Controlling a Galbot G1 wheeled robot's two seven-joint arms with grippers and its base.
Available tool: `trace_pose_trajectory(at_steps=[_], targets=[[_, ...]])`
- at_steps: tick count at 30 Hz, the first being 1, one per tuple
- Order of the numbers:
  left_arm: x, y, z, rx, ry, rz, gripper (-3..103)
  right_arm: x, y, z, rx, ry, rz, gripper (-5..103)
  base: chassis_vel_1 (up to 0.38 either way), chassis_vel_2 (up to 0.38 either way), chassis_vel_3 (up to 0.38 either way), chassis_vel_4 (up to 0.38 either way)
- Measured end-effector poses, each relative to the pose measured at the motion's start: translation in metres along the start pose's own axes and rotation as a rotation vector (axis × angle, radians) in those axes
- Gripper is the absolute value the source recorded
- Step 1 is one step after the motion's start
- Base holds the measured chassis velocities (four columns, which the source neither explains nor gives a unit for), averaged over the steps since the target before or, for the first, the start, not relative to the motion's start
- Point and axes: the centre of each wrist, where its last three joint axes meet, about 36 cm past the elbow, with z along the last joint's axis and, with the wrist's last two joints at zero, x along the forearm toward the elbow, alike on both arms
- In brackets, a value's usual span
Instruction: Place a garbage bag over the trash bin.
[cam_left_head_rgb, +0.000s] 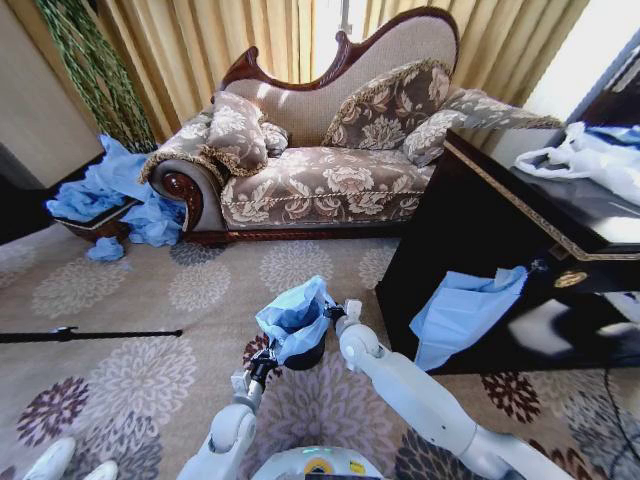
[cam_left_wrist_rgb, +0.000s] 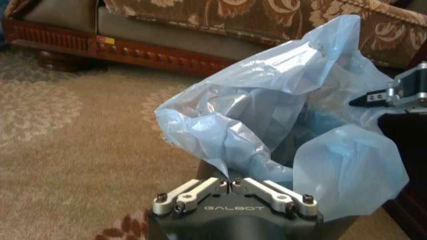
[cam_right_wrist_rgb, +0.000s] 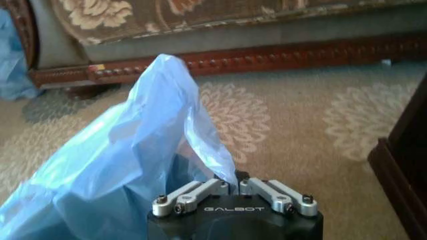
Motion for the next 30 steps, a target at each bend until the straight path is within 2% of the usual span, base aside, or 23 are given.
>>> trace_pose_trajectory(at_steps=[2,5,6,9,23,30], targets=[[0.0,0.0,0.0,0.001,0.0,0.0,0,0.002,0.001,0.0,0.017,-0.002,-0.004,2,0.0,0.0,0.0,0.0],[0.0,0.0,0.0,0.002,-0.005,0.0,0,0.011,-0.001,0.002,0.116,-0.011,-0.006,0,0.0,0.0,0.0,0.0],[0.0,0.0,0.0,0.002,-0.005,0.0,0,0.011,-0.001,0.002,0.116,-0.011,-0.006,0,0.0,0.0,0.0,0.0],[0.001,0.0,-0.002,0.002,-0.011,-0.002,0,0.021,-0.001,0.0,0.174,0.001,-0.009,0,0.0,0.0,0.0,0.0],[0.009,-0.004,-0.004,0.006,-0.026,0.001,0,0.044,-0.014,-0.005,0.267,0.071,-0.014,0,0.0,0.0,0.0,0.0],[0.024,-0.015,-0.007,-0.022,-0.021,0.007,0,0.047,-0.022,0.008,0.294,0.125,-0.021,0,0.0,0.0,0.0,0.0]])
